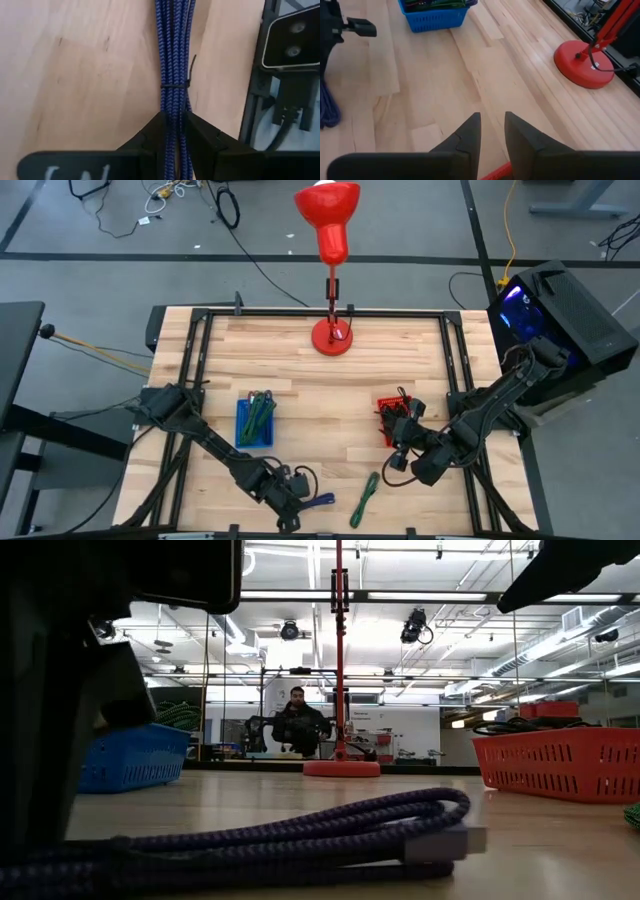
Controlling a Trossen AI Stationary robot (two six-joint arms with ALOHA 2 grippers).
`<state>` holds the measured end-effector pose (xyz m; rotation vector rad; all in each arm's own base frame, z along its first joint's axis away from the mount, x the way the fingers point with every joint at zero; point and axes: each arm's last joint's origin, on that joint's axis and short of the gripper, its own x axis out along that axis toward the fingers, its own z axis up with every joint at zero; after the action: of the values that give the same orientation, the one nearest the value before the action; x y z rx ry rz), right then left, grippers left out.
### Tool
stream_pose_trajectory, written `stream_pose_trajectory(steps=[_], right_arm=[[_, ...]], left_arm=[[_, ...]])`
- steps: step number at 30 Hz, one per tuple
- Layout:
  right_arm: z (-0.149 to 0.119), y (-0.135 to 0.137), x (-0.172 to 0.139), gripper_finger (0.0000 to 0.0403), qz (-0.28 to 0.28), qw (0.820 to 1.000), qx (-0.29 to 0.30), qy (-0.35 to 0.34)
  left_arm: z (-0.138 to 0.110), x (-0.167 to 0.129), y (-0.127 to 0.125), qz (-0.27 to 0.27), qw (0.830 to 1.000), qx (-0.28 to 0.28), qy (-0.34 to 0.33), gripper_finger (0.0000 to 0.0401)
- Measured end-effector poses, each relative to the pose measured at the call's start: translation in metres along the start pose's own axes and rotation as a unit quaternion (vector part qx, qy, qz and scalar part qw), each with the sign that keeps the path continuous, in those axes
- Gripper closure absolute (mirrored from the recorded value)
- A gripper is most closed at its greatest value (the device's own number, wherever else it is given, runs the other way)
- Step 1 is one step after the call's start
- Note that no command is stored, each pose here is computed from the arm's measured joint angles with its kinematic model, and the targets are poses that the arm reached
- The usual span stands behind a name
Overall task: Pick & Place USB Port
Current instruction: Put the blue and black charger cable into the blue bin
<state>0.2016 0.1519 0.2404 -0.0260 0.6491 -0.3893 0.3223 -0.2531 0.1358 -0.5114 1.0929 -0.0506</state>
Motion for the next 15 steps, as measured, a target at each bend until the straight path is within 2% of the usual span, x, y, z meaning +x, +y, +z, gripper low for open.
stream_pose_trajectory(steps=[7,11,15], right_arm=[[0.0,0.0,0.0,0.0316,-0.002,1.0,-0.002,0.001],[-0.001,0.0,0.0,0.0316,-0.002,1.0,-0.004,0.002],[-0.001,-0.001,0.0,0.0316,-0.003,1.0,-0.005,0.003]], left_arm=[[-0.001,0.009,0.001,-0.01,1.0,-0.01,0.005,0.0325],[-0.002,0.015,0.005,0.006,1.0,-0.022,0.008,0.0329],[-0.003,0.021,0.01,0.014,0.999,-0.036,0.024,0.0382]])
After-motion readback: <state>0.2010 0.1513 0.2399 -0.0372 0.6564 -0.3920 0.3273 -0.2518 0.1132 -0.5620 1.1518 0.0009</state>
